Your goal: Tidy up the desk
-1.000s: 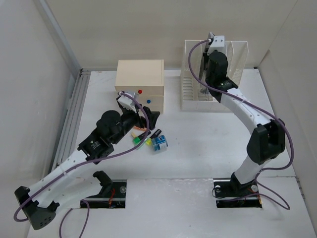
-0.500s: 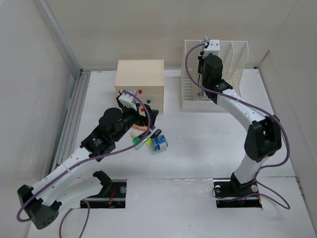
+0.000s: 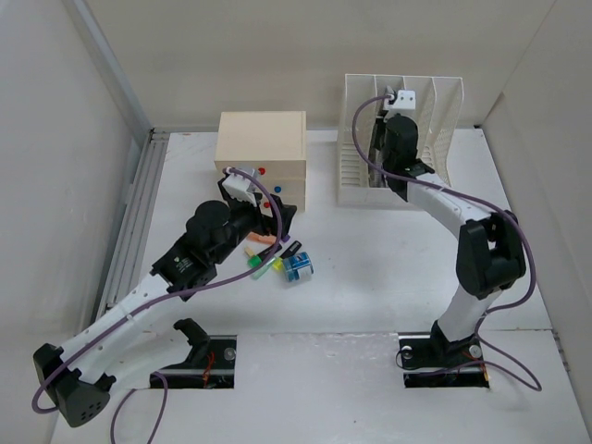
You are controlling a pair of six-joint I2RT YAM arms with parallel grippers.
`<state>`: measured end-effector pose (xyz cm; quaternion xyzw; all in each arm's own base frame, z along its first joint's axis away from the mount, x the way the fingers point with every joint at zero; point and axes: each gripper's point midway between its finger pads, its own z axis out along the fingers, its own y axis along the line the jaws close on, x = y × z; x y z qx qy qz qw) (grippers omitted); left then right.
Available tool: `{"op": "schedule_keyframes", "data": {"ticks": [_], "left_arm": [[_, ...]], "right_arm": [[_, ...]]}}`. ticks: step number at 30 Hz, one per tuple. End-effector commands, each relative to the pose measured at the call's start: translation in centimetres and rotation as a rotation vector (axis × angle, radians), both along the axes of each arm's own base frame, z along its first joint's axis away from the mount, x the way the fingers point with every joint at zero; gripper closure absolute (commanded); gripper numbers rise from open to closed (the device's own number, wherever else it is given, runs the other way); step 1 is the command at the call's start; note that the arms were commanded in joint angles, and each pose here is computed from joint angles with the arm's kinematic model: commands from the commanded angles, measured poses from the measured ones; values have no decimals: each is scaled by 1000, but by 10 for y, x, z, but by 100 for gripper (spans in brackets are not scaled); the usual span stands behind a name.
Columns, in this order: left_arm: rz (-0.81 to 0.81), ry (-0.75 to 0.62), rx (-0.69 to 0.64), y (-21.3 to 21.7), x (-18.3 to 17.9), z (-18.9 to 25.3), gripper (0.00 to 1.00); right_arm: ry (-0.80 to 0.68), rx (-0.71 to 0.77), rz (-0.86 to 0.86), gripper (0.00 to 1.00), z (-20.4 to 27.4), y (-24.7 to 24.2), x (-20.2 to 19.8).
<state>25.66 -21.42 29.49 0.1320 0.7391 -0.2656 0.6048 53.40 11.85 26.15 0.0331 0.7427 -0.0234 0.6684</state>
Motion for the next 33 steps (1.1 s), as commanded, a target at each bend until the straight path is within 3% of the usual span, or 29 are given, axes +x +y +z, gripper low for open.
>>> {"op": "schedule_keyframes", "data": {"ticks": [1,3,4,5,8,12,19,26,27,29,32,33], "left_arm": [[6,-41,-34,0,3,12,6],[15,-42,-33,1,4,12,6],[15,-42,-33,1,4,12,6],[15,-42,-33,1,4,12,6],[15,-49,-39,2,3,15,6],[15,-56,-46,3,1,18,4],[15,-71,-72,5,-1,26,4],[93,-88,-112,22,1,37,0],[125,-86,-138,27,2,40,0],[280,-90,-171,54,15,51,0],[364,-66,-180,73,25,53,0],[382,-58,-170,77,28,51,0]], "right_arm": [[-122,98,50,100,34,9,3],[-105,104,60,99,25,10,-1],[-104,105,75,93,25,12,-1],[-87,100,86,78,18,13,-5],[-75,91,139,50,16,16,-13],[-64,62,188,27,15,17,-29],[-140,-25,241,1,61,9,-66],[-254,-133,250,0,136,-16,-123],[-260,-122,294,0,142,-15,-135],[-185,-145,580,3,121,13,-156],[-106,-109,806,25,98,44,-182],[-44,-86,851,51,78,52,-190]]}}
